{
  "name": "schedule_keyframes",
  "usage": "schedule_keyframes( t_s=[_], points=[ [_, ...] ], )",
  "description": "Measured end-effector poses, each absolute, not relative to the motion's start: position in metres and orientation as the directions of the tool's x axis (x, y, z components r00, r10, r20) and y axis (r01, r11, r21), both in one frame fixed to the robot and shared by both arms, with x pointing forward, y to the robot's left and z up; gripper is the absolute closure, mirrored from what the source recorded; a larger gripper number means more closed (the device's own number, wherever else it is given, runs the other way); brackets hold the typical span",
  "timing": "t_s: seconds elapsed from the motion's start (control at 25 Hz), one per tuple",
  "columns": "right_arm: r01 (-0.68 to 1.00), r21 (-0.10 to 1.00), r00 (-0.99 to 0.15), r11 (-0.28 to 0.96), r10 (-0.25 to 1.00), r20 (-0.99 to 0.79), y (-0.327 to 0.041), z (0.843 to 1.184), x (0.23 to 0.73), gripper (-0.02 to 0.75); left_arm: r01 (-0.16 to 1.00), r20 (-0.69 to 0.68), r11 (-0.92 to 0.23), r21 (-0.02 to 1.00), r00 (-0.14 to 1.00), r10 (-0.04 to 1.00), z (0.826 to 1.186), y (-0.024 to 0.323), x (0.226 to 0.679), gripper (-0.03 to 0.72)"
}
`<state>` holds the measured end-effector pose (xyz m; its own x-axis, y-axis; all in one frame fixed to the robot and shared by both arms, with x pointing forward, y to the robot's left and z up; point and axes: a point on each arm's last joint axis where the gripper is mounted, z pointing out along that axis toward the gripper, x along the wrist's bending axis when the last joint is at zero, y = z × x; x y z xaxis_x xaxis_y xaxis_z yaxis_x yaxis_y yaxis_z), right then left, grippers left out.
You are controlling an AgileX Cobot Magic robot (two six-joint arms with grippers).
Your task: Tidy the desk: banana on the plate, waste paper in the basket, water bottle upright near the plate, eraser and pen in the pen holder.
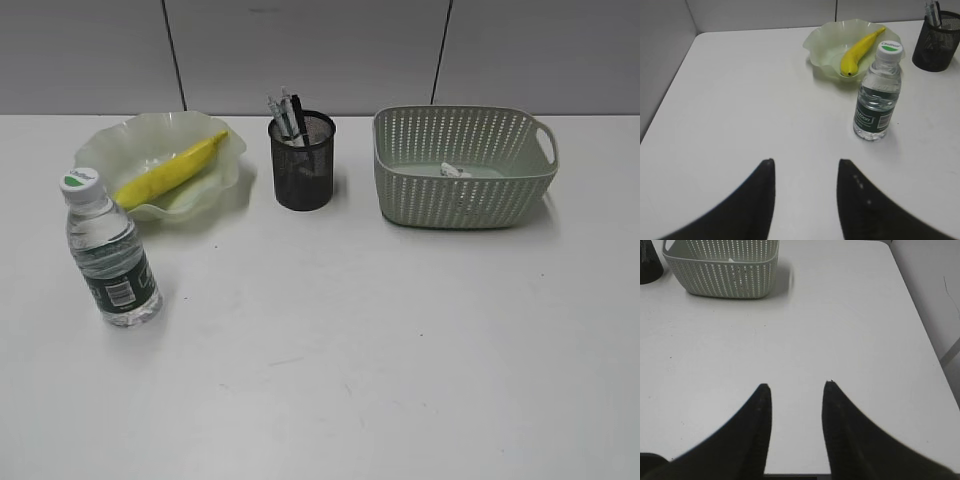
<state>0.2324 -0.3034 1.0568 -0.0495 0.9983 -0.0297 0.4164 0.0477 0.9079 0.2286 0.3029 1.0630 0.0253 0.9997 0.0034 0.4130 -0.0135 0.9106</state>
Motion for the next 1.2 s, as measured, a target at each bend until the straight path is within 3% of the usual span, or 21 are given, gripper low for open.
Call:
schedule_keyframes(
  t_s=[1.2],
  points=[
    [0.416,0.908,-0.049,0.048,0.998,-0.030,-0.3034,1.0568,0.2323,0.451,0.413,0.003,-0.014,0.911,0.025,1.000,1.0630,0.3029,0.2286,0.379]
  ],
)
